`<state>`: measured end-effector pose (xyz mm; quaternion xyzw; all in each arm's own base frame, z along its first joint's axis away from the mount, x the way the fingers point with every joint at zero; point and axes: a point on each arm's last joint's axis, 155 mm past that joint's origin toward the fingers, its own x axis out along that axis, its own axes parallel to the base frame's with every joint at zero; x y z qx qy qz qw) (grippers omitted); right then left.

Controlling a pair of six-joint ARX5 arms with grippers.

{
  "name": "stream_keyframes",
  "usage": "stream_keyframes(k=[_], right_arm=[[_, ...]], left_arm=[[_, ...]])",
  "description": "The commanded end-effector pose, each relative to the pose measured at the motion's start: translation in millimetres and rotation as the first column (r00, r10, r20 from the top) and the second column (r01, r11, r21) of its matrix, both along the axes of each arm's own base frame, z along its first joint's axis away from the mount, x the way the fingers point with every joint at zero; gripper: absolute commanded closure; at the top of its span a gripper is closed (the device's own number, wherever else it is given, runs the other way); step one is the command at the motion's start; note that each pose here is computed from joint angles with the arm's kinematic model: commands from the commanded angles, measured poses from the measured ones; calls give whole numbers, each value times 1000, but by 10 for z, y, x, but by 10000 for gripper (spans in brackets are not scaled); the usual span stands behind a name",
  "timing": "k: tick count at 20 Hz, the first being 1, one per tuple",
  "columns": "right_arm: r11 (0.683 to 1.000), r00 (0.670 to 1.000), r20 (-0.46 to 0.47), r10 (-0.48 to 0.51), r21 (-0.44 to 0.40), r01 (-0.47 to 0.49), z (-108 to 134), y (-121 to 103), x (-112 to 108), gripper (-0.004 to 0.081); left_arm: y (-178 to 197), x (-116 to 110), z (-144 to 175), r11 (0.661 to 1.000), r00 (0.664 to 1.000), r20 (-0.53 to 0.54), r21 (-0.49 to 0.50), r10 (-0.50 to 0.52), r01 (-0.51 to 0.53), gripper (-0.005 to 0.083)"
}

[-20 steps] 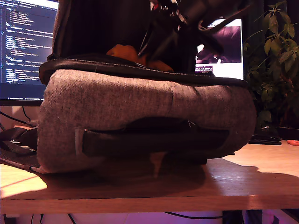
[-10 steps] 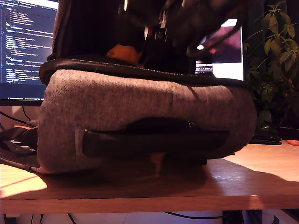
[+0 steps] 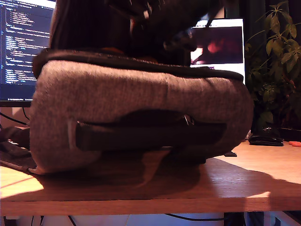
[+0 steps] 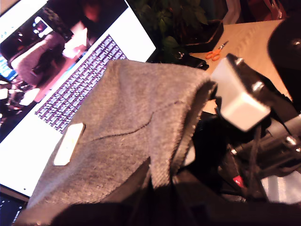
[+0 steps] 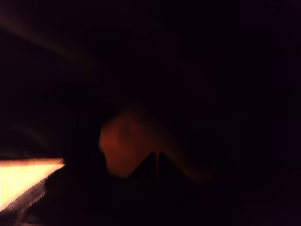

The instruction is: Pack the pair of socks inside the grey Google backpack

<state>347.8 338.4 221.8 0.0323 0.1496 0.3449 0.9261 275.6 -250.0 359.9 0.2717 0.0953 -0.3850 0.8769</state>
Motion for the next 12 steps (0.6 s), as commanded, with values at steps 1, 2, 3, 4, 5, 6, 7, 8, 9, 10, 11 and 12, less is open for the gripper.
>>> stream_keyframes(k=[1, 2, 3, 4, 5, 6, 7, 8, 9, 10, 11, 12], right_arm=[[999, 999, -38, 29, -44, -31, -127, 61, -114, 783], [998, 998, -44, 44, -50, -46, -147, 104, -172, 783], [997, 998, -43, 54, -51, -56, -128, 133, -226, 783], [997, 997, -41, 59, -53, -61, -101, 147, -275, 783], [996, 997, -38, 66, -59, -68, -77, 161, -332, 783], [995, 997, -33, 66, -66, -69, -43, 166, -391, 783], [994, 998, -18, 67, -81, -69, 2, 147, -433, 783], [994, 998, -11, 54, -90, -55, 41, 107, -450, 783], [994, 999, -10, 44, -97, -45, 79, 55, -474, 783], [994, 999, -16, 43, -105, -45, 101, 8, -508, 783], [992, 999, -24, 32, -121, -35, 109, -60, -534, 783], [990, 1000, -27, 11, -139, -14, 126, -150, -551, 783]], left_arm=[[-46, -65, 276, 998, 998, 50, -60, -25, 28, 797], [-43, -62, 277, 998, 998, 53, -58, -24, 27, 797], [-43, -62, 276, 998, 998, 52, -58, -24, 27, 797], [-42, -62, 275, 998, 998, 55, -54, -25, 28, 797], [-39, -59, 275, 998, 998, 55, -54, -24, 27, 797], [-28, -49, 275, 998, 998, 55, -54, -20, 23, 797], [-12, -34, 275, 998, 998, 55, -54, -14, 17, 797], [10, -14, 275, 999, 998, 55, -54, -6, 9, 797], [29, 3, 275, 999, 998, 55, -54, 1, 2, 797], [51, 23, 275, 999, 998, 55, -54, 9, -6, 797], [74, 43, 275, 998, 998, 55, -54, 17, -14, 797], [97, 67, 283, 998, 998, 58, -56, 26, -23, 797]])
